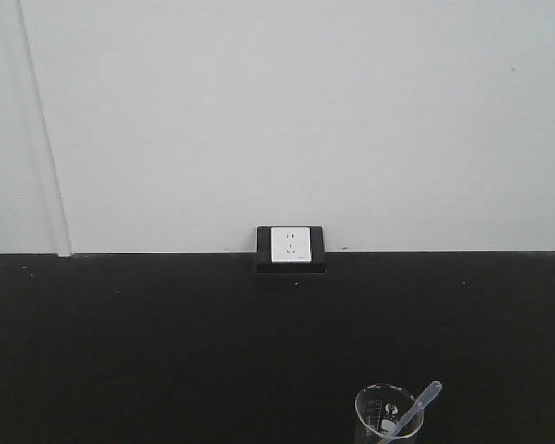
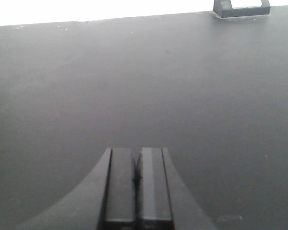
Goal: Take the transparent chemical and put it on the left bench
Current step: 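Reach the right gripper toward the clear dropper standing in the glass beaker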
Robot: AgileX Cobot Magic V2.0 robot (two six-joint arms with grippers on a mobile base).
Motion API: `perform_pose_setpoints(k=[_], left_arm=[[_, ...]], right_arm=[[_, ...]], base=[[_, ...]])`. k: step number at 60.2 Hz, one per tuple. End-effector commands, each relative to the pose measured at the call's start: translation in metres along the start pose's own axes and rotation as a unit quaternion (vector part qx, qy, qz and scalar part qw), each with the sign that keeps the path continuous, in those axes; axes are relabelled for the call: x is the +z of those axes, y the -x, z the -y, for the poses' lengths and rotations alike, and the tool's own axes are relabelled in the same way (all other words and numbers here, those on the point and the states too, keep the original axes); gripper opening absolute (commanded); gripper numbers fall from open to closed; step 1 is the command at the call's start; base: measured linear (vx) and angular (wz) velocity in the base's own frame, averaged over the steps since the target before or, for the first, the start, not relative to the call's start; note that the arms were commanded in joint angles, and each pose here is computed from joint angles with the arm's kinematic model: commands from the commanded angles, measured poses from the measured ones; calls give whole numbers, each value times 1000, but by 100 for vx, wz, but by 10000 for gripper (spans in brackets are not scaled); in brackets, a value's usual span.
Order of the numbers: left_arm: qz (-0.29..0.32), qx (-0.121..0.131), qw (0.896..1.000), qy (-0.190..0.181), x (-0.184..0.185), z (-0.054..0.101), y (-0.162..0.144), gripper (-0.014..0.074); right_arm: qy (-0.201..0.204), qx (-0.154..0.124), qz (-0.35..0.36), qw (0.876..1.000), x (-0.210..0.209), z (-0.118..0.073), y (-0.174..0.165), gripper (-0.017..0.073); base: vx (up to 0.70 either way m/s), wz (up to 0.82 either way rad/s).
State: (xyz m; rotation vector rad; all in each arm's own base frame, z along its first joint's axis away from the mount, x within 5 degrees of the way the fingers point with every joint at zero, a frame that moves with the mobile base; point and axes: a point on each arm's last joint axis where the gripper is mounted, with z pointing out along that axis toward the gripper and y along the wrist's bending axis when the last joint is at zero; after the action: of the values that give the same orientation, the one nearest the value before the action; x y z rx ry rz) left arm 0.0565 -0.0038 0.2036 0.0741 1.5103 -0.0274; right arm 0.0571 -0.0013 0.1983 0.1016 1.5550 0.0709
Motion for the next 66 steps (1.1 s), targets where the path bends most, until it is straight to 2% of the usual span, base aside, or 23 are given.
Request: perform_pose_setpoints(k=[1, 12, 20, 26, 33, 47, 61, 66], left_arm=[[41, -4, 999, 1, -1, 0, 3, -3], [41, -4, 999, 1, -1, 0, 3, -3], [41, -4, 999, 1, -1, 0, 3, -3], [41, -4, 999, 1, -1, 0, 3, -3], [41, -4, 999, 1, -1, 0, 3, -3], [41, -4, 999, 1, -1, 0, 3, -3], [41, -4, 999, 1, -1, 0, 3, -3], [41, -4, 999, 1, -1, 0, 3, -3]], right_arm=[[5, -2, 44, 999, -1, -1, 6, -7], [6, -2, 48, 999, -1, -1, 7, -7], [11, -2, 79, 997, -2, -2, 17, -7], [14, -2, 108, 994, -6, -5, 38, -7], [18, -6, 146, 989, -9, -10, 84, -7], [16, -5, 125, 992, 31, -18, 157, -7], [11, -1, 76, 997, 79, -20, 173, -3], [12, 11, 67, 998, 89, -19, 169, 8]], base=[[0, 0], [0, 0], [0, 0], [0, 0], [0, 0], [0, 0], [0, 0], [0, 0]])
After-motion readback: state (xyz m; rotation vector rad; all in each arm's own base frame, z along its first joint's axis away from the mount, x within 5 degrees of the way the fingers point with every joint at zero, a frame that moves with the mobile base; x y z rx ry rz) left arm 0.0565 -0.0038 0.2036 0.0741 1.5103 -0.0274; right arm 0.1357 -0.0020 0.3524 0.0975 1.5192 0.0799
